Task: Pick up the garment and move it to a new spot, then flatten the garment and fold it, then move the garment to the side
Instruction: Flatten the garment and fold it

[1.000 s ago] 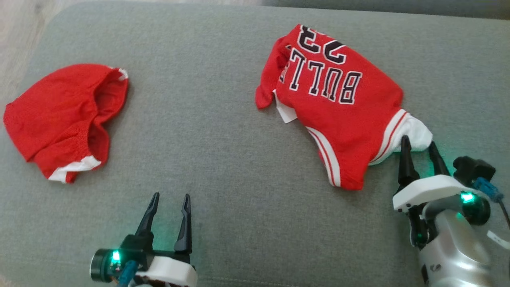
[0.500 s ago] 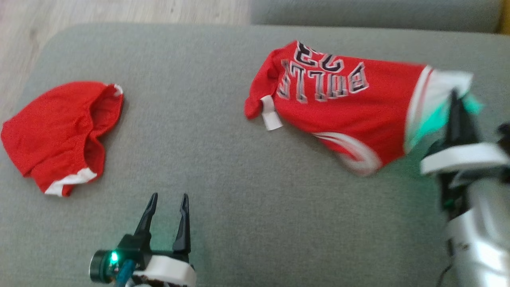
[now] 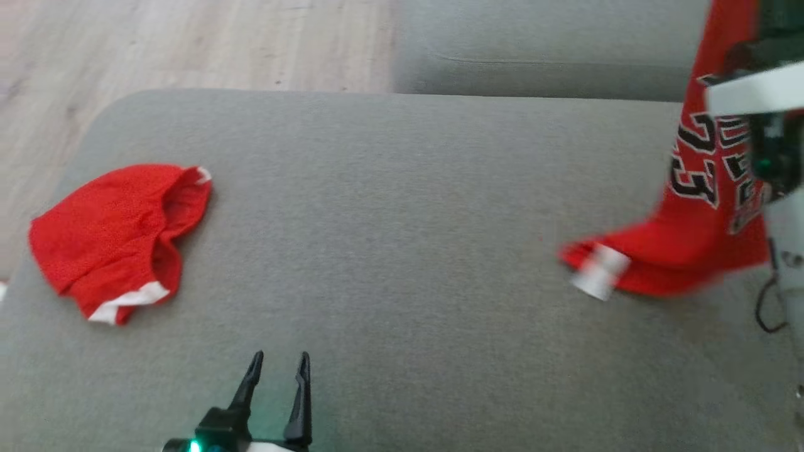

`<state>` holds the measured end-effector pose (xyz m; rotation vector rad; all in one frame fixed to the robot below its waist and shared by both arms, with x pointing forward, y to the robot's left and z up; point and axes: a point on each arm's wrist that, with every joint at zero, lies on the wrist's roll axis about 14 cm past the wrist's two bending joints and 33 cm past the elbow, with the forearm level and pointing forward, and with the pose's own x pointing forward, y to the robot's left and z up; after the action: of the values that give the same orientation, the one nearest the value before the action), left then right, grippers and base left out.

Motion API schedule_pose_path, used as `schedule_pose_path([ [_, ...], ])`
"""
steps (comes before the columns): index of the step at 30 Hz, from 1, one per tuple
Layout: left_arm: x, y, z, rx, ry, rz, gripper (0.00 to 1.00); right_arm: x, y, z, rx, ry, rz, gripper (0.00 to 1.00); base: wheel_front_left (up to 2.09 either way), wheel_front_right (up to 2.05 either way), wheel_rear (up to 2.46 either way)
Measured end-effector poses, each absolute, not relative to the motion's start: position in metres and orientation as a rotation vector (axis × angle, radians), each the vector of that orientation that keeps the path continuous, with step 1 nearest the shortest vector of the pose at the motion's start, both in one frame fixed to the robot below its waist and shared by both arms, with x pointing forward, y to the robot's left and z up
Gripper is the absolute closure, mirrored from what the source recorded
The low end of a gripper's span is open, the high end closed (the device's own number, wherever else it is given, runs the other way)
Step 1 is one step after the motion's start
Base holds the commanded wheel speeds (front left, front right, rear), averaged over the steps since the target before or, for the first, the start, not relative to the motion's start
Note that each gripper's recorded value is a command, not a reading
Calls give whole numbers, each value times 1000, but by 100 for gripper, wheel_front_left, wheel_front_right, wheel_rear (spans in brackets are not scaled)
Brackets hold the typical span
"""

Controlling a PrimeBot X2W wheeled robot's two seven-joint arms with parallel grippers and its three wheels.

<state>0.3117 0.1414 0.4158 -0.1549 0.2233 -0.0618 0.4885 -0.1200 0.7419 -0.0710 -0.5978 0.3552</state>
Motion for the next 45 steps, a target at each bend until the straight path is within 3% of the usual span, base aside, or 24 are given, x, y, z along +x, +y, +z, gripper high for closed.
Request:
schedule_pose_path([
  [5,299,150,410,-176,240,-24,0,500,-65,741,-108,-572,483,100,0,0,0],
  [11,274,171,399,-199,270,73,0,498,-14,785,-104,-682,592,100,0,0,0],
  [19,258,180,391,-202,291,112,0,500,-42,792,-59,-706,519,100,0,0,0],
  [23,262,173,387,-199,312,86,0,514,-89,716,-48,-527,422,100,0,0,0],
  [28,273,160,382,-199,341,39,0,498,-169,534,-72,-60,253,100,0,0,0],
  [29,278,159,383,-196,340,30,0,487,-184,500,-78,31,219,77,0,0,0],
  [30,283,157,384,-193,337,21,0,476,-199,476,-64,99,176,7,0,0,0],
  [31,288,156,385,-189,332,13,0,468,-211,460,-51,141,136,0,0,0,0],
  [39,313,145,393,-176,305,-42,0,457,-218,468,-3,80,50,0,0,0,0],
  [45,321,133,397,-172,296,-88,0,419,-197,446,28,124,68,0,0,0,0],
])
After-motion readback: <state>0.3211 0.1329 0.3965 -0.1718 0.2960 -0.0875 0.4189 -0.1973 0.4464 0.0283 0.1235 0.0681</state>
